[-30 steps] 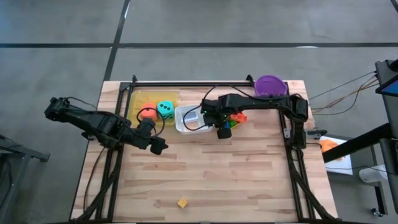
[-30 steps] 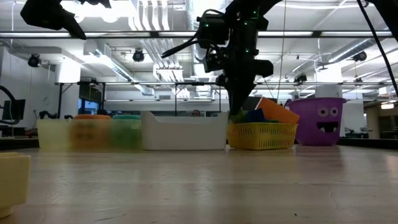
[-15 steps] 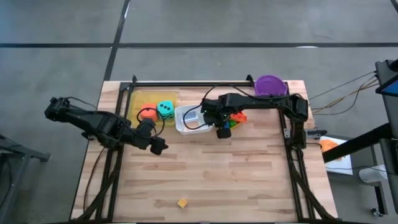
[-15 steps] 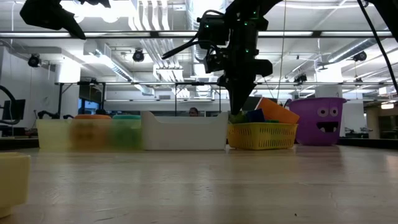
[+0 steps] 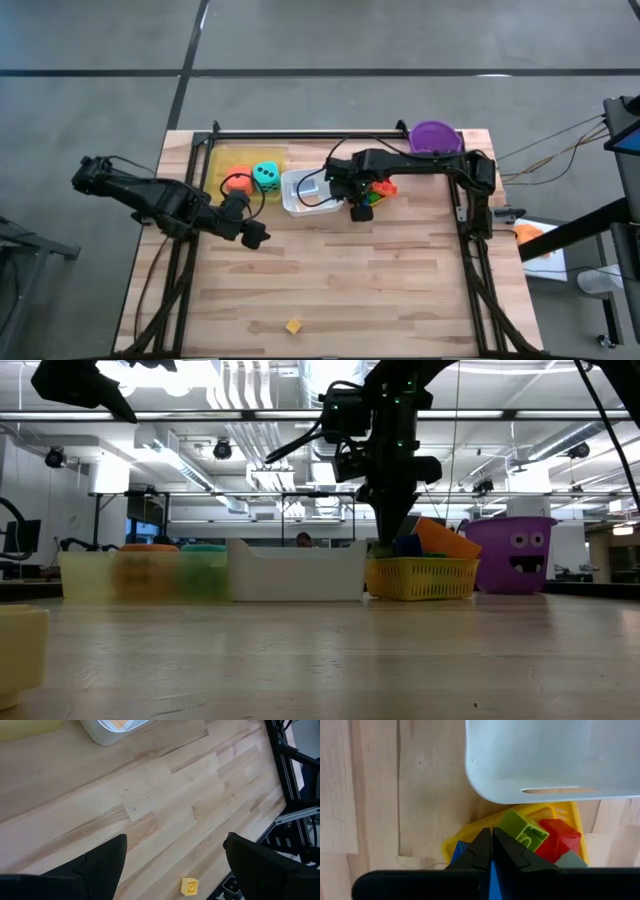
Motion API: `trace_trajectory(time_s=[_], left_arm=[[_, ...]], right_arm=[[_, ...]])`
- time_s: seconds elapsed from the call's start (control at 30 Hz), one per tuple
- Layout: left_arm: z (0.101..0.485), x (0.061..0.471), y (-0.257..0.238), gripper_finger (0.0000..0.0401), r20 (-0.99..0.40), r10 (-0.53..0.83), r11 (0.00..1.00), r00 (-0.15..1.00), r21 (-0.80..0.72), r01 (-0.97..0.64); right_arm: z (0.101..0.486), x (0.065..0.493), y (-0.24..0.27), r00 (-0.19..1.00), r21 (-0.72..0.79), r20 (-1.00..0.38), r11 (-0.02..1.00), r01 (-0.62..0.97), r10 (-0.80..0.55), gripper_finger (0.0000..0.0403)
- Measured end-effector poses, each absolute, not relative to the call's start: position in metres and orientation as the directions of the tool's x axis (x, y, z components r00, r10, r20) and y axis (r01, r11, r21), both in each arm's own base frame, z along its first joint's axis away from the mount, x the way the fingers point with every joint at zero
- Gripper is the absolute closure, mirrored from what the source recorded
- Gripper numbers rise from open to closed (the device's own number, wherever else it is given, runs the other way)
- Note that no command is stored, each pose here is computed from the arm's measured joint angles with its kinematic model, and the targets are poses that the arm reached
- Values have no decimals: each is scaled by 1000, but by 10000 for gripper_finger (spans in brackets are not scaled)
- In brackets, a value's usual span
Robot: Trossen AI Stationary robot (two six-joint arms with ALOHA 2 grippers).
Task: Pick & Place Toys
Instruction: Put the green game piece into the yellow bin, then put the light yellow game piece into the yellow bin
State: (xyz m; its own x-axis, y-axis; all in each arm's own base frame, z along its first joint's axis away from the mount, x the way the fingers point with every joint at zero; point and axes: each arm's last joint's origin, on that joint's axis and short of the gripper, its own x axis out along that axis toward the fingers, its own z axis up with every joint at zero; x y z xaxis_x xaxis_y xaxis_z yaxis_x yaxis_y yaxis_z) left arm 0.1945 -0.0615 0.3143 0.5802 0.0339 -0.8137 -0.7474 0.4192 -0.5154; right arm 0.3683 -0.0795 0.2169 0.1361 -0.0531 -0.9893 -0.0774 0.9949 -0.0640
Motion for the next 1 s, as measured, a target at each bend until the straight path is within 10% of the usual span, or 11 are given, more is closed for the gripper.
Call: trace_trajectory(time_s=[1.0], left_arm=[[314, 194, -62, 71, -820, -2, 437, 572, -515, -737]], right_arm=[[261, 355, -74, 250, -53, -967, 999, -6, -50, 391]])
